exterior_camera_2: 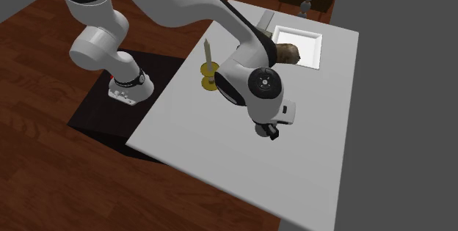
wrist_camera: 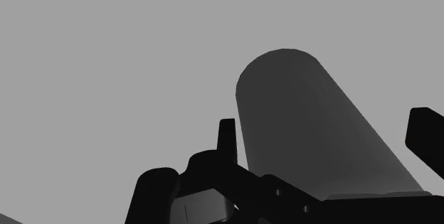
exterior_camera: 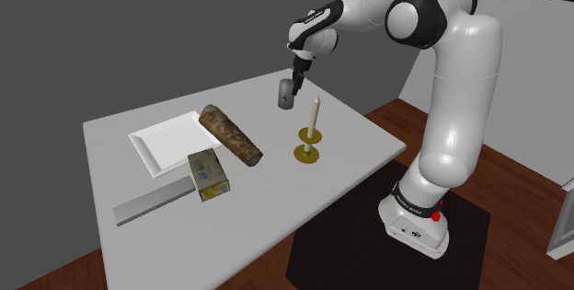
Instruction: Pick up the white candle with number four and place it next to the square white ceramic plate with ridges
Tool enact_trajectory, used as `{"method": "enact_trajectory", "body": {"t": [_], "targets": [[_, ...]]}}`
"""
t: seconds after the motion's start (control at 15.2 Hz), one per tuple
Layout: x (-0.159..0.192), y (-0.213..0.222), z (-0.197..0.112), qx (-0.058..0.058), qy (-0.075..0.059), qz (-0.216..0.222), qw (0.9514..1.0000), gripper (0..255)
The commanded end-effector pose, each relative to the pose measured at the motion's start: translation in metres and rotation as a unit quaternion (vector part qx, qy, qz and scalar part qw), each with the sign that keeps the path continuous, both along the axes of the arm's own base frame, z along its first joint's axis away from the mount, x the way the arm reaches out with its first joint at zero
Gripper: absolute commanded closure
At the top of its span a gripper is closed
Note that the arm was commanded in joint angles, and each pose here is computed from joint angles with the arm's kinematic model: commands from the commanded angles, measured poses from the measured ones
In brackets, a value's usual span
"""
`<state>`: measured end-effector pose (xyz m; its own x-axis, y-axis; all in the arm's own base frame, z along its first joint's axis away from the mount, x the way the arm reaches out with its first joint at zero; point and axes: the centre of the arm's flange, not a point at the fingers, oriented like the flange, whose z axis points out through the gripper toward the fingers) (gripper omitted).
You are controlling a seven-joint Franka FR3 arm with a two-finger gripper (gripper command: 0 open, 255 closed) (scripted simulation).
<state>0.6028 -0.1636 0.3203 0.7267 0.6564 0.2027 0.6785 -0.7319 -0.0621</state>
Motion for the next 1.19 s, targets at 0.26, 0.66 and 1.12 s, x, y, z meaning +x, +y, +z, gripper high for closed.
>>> {"method": "enact_trajectory", "body": {"t": [0.26,0.66,1.12], "targets": [[0.0,0.0,0.0,0.0,0.0,0.0,1.0,255],[0.0,0.0,0.005,0.0,0.0,0.0,1.0,255],[0.0,0.0,0.042,0.0,0.0,0.0,1.0,255]]}}
